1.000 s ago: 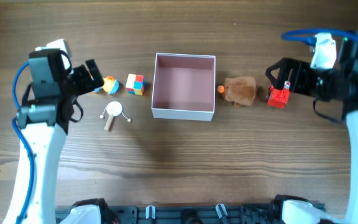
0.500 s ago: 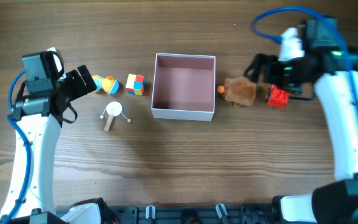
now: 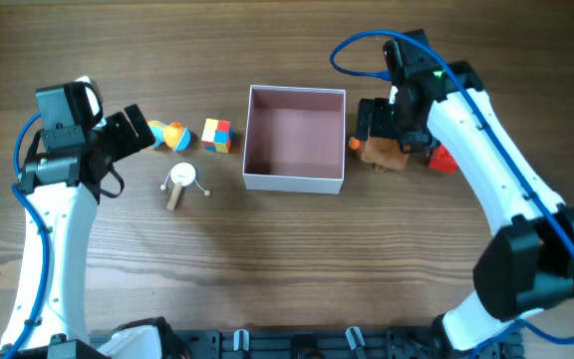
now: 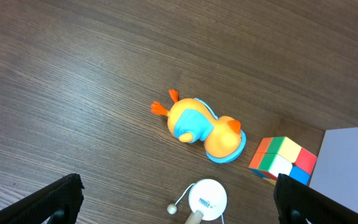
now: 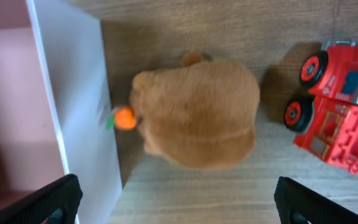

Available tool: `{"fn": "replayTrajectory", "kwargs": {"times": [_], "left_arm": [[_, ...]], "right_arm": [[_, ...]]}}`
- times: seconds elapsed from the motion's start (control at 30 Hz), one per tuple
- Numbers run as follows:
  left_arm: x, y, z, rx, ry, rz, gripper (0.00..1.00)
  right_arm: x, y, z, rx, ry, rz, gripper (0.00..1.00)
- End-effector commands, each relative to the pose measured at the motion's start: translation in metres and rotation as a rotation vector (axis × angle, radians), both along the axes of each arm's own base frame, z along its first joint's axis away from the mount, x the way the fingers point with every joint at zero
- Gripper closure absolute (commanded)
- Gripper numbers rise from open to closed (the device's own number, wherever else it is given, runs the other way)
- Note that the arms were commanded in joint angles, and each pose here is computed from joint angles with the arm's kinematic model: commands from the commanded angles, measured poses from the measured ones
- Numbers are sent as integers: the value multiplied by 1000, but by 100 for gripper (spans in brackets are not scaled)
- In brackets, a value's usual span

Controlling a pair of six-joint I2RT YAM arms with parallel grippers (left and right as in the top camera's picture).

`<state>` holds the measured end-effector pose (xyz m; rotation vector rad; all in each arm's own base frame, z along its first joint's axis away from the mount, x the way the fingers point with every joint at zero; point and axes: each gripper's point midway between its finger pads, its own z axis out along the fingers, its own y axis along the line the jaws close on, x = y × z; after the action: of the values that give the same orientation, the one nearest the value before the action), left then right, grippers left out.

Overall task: Pack container
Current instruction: 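Reach the right gripper to the brown plush toy and grasp it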

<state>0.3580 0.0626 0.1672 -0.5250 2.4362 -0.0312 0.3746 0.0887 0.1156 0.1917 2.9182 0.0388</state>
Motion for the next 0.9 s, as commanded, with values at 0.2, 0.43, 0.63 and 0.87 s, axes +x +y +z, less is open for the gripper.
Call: {"fn": "replayTrajectory", "kwargs": {"times": [0.2, 0.43, 0.63, 0.87], "left_arm": [[5, 0, 7, 3, -17, -15, 0], [5, 0, 7, 3, -18, -15, 0], [5, 0, 7, 3, -18, -15, 0], [5, 0, 7, 3, -18, -15, 0]], "right_arm": [[19, -14, -58, -34, 85, -103, 0], [15, -29, -88, 36, 163, -134, 0], [10, -29, -103, 72, 168, -96, 21], [1, -29, -114, 74, 190, -97, 54]]}}
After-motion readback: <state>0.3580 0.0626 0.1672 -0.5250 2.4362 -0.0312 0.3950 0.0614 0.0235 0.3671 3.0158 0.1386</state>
